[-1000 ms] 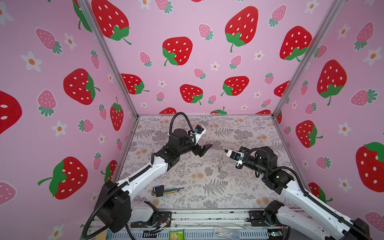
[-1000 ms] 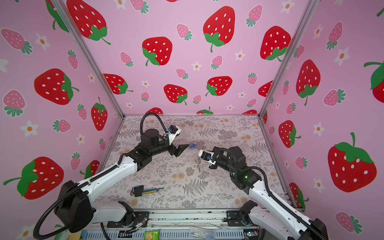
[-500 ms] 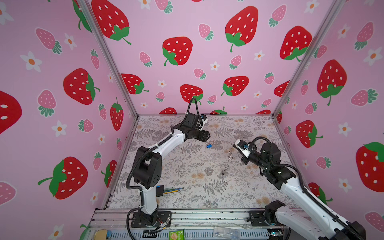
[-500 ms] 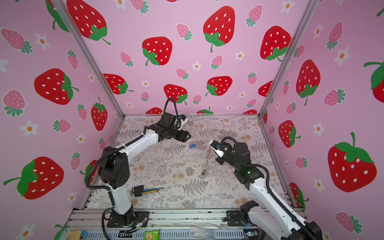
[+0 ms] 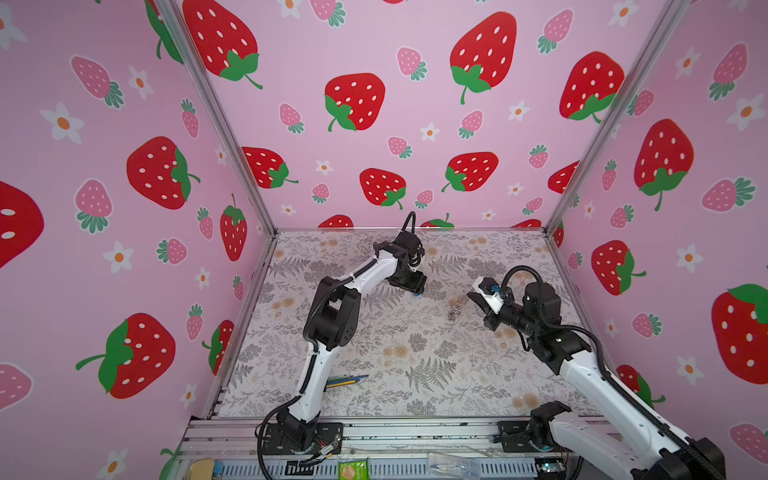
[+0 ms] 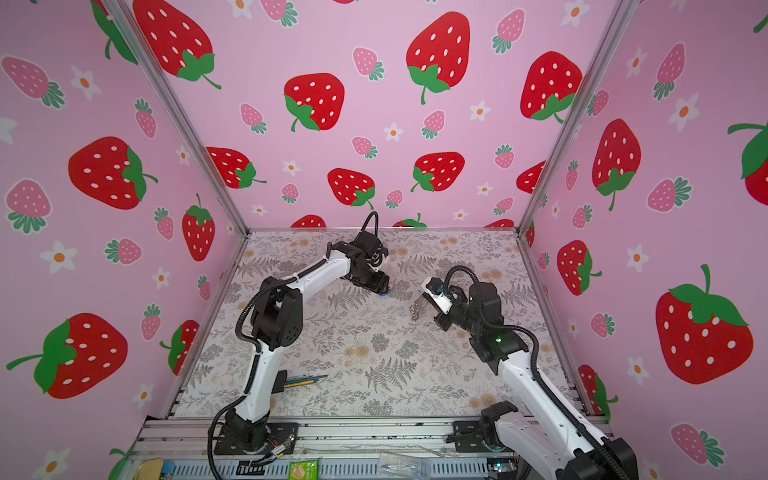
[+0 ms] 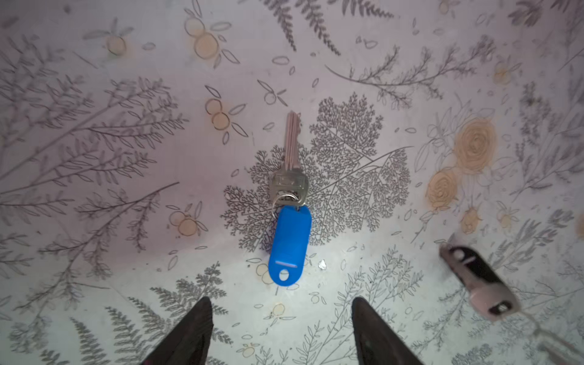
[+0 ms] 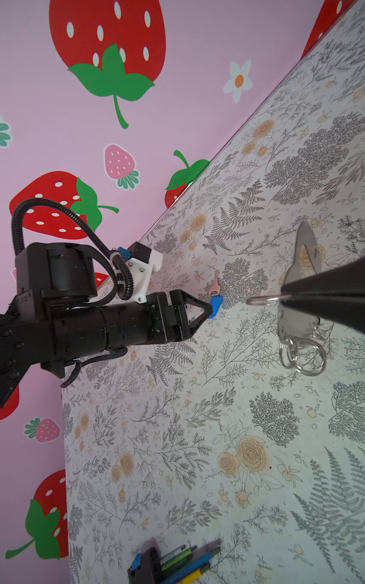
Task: Put the keys on the keyring
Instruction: 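Move the left gripper over the blue-tag key and lower toward it, then grasp the blue tag of the pink key with the left gripper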
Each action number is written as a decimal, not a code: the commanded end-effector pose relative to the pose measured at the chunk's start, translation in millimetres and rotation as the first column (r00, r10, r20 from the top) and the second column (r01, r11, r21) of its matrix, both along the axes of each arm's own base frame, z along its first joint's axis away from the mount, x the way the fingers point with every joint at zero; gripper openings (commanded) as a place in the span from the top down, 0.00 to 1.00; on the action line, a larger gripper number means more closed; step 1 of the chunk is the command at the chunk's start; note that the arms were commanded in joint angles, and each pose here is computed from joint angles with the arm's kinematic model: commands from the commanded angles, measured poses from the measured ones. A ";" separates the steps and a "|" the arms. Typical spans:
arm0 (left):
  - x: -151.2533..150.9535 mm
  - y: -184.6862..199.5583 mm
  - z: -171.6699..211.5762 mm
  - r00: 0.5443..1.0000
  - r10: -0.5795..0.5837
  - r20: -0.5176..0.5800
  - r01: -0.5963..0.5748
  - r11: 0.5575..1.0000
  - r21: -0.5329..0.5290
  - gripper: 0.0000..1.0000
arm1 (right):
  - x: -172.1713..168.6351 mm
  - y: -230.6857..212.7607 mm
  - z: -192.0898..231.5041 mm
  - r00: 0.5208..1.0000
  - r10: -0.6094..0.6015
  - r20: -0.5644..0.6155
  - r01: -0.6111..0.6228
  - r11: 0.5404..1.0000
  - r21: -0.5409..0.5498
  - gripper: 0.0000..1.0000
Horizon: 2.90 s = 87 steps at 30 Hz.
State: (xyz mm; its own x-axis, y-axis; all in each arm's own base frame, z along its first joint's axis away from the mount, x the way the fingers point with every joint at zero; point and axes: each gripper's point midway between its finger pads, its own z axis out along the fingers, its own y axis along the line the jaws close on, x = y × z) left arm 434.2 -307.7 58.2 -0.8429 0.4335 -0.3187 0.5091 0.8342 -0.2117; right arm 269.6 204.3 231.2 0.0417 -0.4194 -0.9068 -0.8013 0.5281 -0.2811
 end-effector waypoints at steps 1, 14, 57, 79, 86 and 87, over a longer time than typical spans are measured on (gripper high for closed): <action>-7.5 -1.1 -4.2 0.999 0.034 -0.024 -0.032 0.998 0.060 0.29 | -6.0 3.4 7.6 0.999 0.040 0.022 -0.041 0.999 0.025 1.00; 6.5 3.3 -28.3 0.994 0.084 0.065 -0.097 0.965 0.243 0.37 | -13.6 3.4 16.7 0.996 0.064 0.057 -0.066 0.997 0.037 1.00; -77.3 73.8 30.9 0.998 0.045 -0.042 -0.041 0.994 0.106 0.70 | -14.2 8.8 16.9 0.997 0.078 0.018 -0.080 0.992 0.095 1.00; -51.2 97.6 4.1 0.979 0.195 -0.065 -0.188 0.977 0.099 0.59 | -15.9 10.7 16.8 0.996 0.091 0.001 -0.091 0.991 0.101 1.00; -44.5 104.4 19.8 0.839 0.508 -0.195 -0.509 0.859 0.046 0.57 | -10.0 14.3 5.3 0.995 0.094 -0.040 -0.090 0.992 0.092 1.00; -43.2 103.2 23.9 0.798 0.562 -0.218 -0.569 0.822 0.035 0.57 | -8.9 14.8 5.0 0.995 0.093 -0.043 -0.089 0.992 0.095 1.00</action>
